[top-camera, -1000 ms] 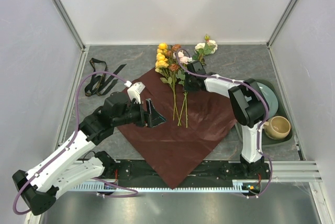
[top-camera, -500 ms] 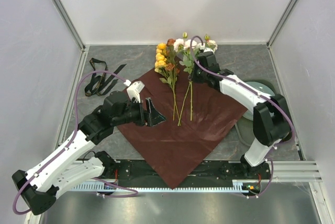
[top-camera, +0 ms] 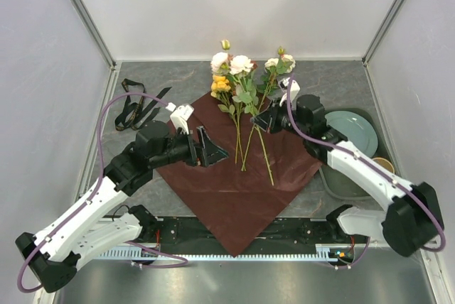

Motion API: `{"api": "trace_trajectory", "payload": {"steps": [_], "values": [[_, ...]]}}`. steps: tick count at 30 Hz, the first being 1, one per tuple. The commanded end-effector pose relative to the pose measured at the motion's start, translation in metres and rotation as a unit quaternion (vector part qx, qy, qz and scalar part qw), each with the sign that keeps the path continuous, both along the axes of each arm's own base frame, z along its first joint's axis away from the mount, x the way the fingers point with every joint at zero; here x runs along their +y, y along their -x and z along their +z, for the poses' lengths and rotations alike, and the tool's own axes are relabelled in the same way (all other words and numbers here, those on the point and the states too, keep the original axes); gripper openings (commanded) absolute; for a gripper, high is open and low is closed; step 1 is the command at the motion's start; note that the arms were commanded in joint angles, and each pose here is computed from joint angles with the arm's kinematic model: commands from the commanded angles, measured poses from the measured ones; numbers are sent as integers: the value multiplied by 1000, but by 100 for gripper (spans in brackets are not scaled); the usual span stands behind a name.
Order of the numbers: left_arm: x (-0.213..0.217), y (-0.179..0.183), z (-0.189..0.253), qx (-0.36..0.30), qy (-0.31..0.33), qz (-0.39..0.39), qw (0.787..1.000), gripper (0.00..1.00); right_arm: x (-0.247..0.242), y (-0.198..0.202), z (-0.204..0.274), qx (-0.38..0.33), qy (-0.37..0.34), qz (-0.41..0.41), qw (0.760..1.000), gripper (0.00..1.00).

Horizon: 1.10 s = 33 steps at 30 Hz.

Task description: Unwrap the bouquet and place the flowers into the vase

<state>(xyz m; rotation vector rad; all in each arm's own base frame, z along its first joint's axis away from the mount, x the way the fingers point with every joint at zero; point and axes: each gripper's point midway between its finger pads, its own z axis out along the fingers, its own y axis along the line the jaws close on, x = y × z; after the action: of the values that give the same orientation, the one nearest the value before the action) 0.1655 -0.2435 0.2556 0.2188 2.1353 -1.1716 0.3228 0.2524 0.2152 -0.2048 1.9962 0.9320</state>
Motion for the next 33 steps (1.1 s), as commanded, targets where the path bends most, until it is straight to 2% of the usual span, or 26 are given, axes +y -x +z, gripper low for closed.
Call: {"api": "trace_trajectory", "payload": {"steps": [1,4,9,11,13,15,19,23,33], "values": [[-11,-7,48,-25,80,0,996,92,31,52,72,-121,-81,115,983,0],[-8,-14,61,-35,104,24,994,90,37,77,87,-136,-97,142,976,0],[-11,-17,82,-54,172,26,983,81,51,104,101,-141,-136,177,964,0],[-13,-15,99,-72,208,17,975,81,59,113,104,-140,-142,194,960,0],[-12,-16,108,-83,223,20,971,86,64,122,105,-141,-145,208,957,0],[-11,-18,113,-90,223,25,970,90,67,126,109,-144,-150,215,954,0],[-6,-29,119,-100,212,53,971,90,72,138,113,-150,-156,230,949,0],[5,-37,129,-122,217,88,965,80,73,143,116,-153,-157,237,947,0],[10,-45,146,-146,215,106,960,68,81,158,115,-163,-142,264,940,0]]}}
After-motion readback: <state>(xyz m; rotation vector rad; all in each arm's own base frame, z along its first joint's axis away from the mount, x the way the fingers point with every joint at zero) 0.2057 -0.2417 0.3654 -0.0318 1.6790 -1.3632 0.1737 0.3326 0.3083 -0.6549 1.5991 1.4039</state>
